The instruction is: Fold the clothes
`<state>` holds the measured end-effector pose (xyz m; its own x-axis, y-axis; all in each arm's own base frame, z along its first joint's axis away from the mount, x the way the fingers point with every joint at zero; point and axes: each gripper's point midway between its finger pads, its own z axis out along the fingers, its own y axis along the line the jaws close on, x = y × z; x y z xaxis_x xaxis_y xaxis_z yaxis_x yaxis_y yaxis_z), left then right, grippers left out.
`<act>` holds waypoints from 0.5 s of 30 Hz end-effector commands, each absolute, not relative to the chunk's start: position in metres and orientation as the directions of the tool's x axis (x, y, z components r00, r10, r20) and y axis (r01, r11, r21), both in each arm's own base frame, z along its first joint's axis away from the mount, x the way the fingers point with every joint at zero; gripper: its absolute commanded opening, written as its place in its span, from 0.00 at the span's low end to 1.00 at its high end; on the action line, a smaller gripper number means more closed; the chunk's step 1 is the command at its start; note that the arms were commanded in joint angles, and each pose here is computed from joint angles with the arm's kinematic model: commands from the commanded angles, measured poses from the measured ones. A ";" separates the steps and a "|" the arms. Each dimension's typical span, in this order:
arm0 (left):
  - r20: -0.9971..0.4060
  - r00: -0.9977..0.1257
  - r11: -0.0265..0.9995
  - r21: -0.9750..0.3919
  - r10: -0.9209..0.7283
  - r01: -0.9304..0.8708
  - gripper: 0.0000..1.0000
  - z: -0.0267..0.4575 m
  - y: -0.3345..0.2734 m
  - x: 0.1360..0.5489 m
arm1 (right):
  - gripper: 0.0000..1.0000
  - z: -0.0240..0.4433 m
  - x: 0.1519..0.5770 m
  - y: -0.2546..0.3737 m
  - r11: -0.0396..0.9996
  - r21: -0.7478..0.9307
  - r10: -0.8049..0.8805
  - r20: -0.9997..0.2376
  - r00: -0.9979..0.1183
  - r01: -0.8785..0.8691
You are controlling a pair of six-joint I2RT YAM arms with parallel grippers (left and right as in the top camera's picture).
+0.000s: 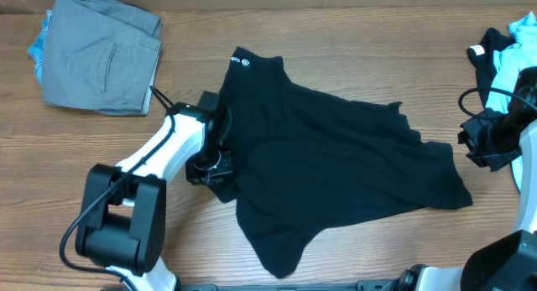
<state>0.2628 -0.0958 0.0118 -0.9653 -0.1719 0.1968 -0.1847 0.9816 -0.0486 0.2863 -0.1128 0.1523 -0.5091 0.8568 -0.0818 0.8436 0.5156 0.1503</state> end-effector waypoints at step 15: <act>0.328 -0.909 0.965 0.040 -0.256 -0.257 0.04 -0.032 -0.041 0.255 | 0.33 0.079 0.280 -0.092 0.512 0.185 0.854 -0.001 -0.521 0.839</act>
<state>0.2622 -0.0779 -0.0051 -0.9271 -0.2274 0.2980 -0.2588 0.9634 -0.0702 0.2813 -0.0996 0.0890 -0.5177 0.8550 -0.0330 0.8396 0.5150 0.1725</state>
